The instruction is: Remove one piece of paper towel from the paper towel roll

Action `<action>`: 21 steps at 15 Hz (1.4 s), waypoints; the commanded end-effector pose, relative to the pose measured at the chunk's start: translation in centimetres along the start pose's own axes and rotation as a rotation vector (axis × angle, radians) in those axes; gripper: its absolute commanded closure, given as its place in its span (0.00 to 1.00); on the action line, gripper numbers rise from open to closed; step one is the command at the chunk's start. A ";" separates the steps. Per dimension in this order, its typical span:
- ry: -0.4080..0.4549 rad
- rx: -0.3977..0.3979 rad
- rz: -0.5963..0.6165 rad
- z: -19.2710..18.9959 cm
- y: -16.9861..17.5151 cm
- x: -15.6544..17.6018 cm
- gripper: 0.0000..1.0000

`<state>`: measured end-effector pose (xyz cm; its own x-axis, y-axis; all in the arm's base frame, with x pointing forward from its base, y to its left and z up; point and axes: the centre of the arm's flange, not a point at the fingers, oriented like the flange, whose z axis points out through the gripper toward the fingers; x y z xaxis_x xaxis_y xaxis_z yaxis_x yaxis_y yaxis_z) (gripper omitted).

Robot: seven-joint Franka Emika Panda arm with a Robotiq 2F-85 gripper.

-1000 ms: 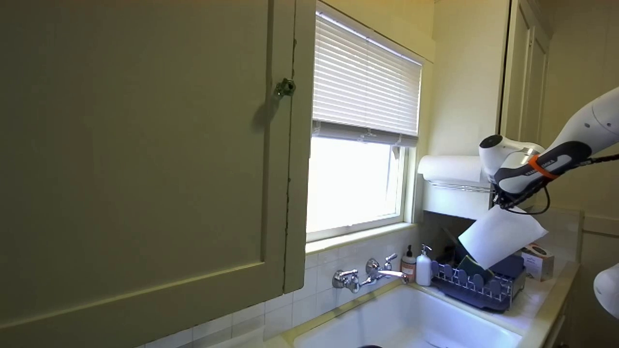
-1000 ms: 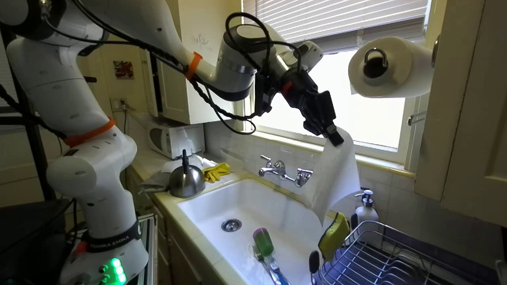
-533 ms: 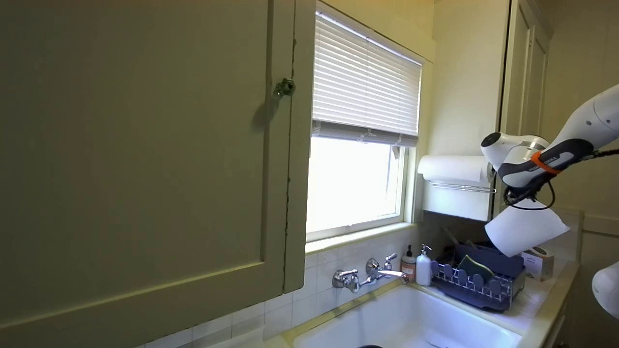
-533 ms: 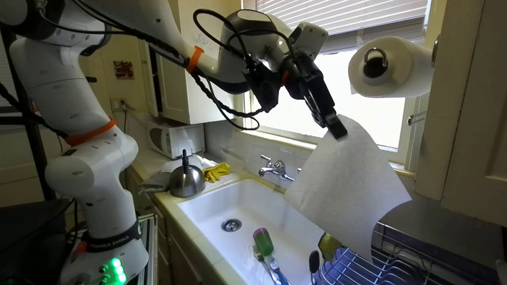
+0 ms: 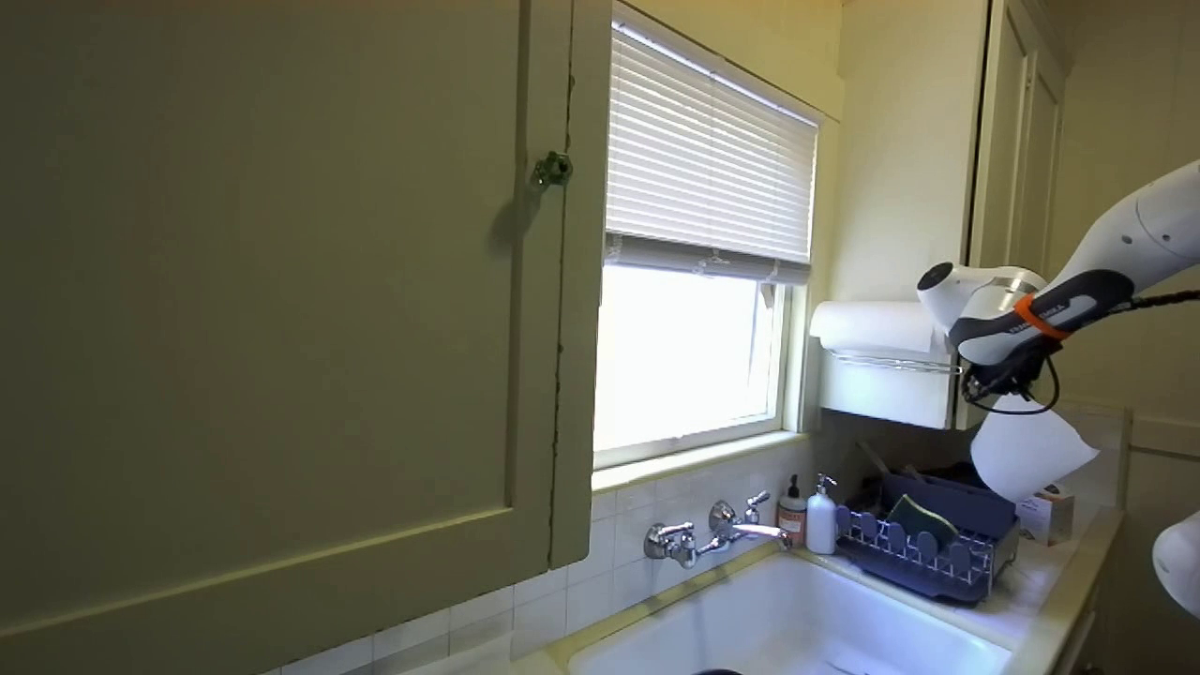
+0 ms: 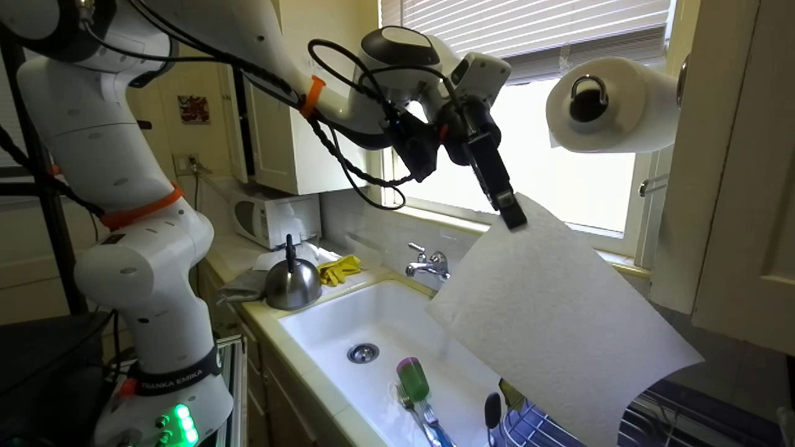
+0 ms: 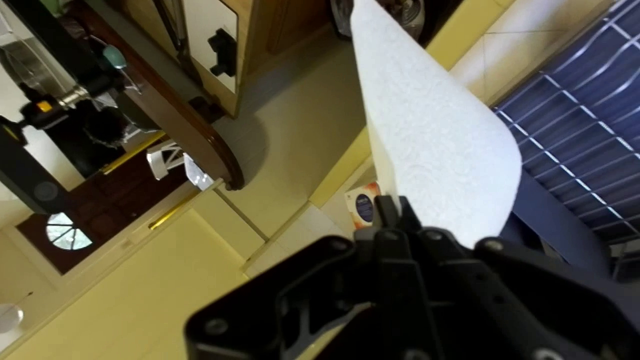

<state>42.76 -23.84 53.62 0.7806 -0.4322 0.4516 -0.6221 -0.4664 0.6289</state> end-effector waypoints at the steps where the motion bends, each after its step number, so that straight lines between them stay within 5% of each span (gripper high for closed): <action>1: 0.040 0.186 -0.055 -1.2 -1.2 0.2 1.00; 5: 0.056 0.399 -0.080 -2.8 -2.2 0.6 1.00; 6: 0.065 0.303 -0.058 -2.6 -2.5 1.0 1.00; 15: -0.001 0.416 -0.111 -3.3 -2.8 0.7 1.00; 16: -0.033 0.439 -0.075 3.2 -6.8 2.0 1.00; 21: -0.187 0.441 -0.023 9.9 -10.9 2.3 1.00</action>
<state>47.71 -24.59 45.33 0.8198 -0.4649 0.3342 -0.5624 -0.7634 0.3177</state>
